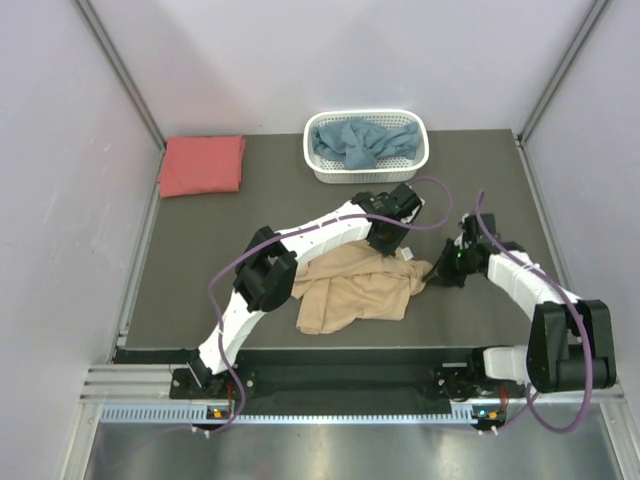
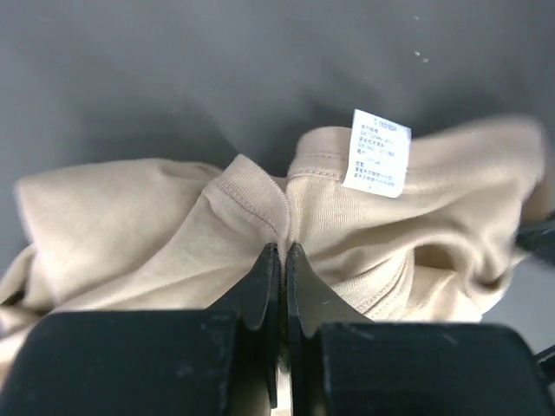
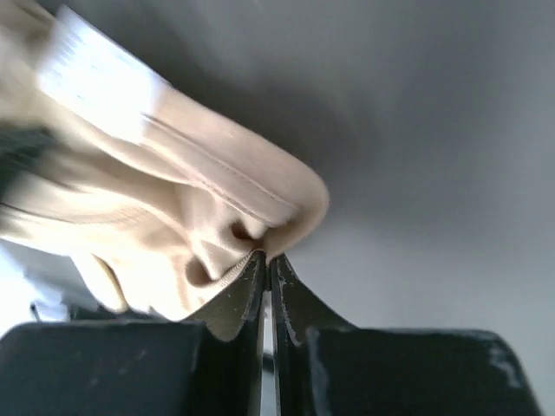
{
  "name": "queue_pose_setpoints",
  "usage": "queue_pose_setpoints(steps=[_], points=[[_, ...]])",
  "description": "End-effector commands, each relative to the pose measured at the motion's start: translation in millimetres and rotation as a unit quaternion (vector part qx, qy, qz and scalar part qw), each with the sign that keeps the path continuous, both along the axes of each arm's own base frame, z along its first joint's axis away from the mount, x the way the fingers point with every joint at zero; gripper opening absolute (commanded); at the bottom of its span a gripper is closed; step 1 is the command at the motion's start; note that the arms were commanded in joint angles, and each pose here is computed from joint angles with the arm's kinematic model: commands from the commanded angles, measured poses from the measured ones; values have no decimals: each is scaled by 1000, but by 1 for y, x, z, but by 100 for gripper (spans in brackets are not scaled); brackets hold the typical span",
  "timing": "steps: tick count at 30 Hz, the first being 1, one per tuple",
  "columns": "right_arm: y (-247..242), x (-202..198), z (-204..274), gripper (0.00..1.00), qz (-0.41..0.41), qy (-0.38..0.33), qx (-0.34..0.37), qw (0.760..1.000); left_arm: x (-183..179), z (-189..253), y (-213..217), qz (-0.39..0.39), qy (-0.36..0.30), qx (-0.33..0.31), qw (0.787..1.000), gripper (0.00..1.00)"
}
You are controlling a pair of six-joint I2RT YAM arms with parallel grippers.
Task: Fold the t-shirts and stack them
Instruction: Flatten the tshirt out
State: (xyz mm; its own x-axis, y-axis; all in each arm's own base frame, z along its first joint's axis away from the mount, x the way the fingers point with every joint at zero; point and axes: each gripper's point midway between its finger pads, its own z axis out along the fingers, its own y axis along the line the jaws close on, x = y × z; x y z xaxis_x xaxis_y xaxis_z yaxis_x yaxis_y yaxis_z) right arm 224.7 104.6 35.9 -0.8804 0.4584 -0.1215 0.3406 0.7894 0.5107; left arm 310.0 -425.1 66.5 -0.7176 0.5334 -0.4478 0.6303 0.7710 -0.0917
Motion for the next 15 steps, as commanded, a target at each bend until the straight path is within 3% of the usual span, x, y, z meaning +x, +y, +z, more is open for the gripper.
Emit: queue_pose_setpoints(steps=[1,3,7,9,10,15], points=[[-28,64,71,0,-12,-142,-89,986,14,82,5,14,-74,-41,996,0],[-42,82,102,0,-31,-185,-123,974,18,108,7,20,-102,-56,993,0],[-59,126,215,0,-74,-317,-159,932,22,181,13,28,-161,-109,980,0],[-63,132,250,0,-69,-345,-173,920,18,225,11,24,-181,-155,971,0],[-63,140,290,0,-73,-382,-173,905,16,238,10,25,-184,-172,967,0],[-69,130,383,0,-93,-459,-177,866,-8,325,5,2,-207,-291,934,0]])
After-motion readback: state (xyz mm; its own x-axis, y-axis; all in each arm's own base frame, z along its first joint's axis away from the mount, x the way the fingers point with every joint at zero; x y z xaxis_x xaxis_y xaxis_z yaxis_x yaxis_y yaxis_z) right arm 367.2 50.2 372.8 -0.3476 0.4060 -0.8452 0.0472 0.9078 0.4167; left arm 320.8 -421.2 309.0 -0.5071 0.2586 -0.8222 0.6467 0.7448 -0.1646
